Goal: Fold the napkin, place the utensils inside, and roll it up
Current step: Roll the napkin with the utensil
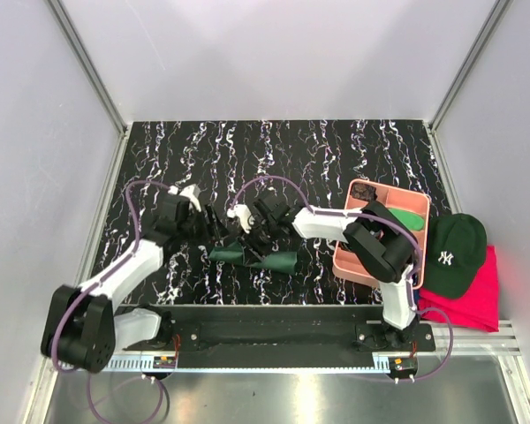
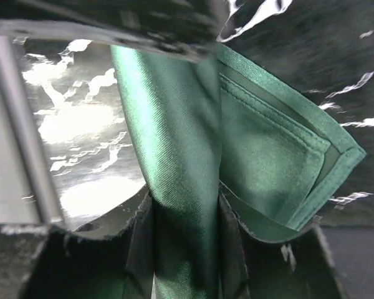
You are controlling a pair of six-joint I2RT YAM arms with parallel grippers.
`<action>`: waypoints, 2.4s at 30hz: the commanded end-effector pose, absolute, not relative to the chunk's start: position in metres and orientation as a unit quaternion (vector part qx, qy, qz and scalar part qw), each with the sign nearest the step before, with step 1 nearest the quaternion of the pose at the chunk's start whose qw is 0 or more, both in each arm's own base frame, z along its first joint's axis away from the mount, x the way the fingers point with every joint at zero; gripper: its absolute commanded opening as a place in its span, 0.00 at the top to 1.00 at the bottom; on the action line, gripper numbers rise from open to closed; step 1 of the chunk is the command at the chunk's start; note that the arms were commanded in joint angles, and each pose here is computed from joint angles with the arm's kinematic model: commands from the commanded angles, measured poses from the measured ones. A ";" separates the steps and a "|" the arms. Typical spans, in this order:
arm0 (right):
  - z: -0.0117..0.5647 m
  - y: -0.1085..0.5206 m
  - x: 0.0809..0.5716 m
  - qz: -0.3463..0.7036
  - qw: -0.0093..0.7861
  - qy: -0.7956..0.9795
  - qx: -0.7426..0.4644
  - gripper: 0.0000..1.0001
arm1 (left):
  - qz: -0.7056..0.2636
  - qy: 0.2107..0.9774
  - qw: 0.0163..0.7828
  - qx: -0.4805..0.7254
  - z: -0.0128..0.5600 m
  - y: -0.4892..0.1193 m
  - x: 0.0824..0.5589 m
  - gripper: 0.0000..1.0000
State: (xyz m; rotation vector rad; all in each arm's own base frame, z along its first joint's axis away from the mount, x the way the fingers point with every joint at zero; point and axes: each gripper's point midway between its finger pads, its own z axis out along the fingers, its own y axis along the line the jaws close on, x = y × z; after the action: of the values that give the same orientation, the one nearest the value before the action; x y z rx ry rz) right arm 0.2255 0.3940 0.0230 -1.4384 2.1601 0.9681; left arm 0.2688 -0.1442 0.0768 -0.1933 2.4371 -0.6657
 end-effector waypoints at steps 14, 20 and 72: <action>0.011 0.388 0.206 0.469 0.014 0.790 -0.394 0.57 | -0.318 0.880 0.352 -0.036 0.070 -0.156 0.252 0.39; 0.008 0.388 0.209 0.470 0.004 0.797 -0.379 0.55 | -0.311 0.884 0.347 -0.032 0.062 -0.155 0.254 0.56; 0.013 0.375 0.246 0.156 0.258 0.769 -0.564 0.23 | -0.306 0.911 0.276 -0.032 0.045 -0.168 0.273 0.53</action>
State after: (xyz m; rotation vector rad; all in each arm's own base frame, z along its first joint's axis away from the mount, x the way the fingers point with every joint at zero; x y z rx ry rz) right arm 0.2353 0.3885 0.0216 -1.5659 1.9630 0.4444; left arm 0.2605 -0.1611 0.0272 -0.1264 2.5041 -0.7853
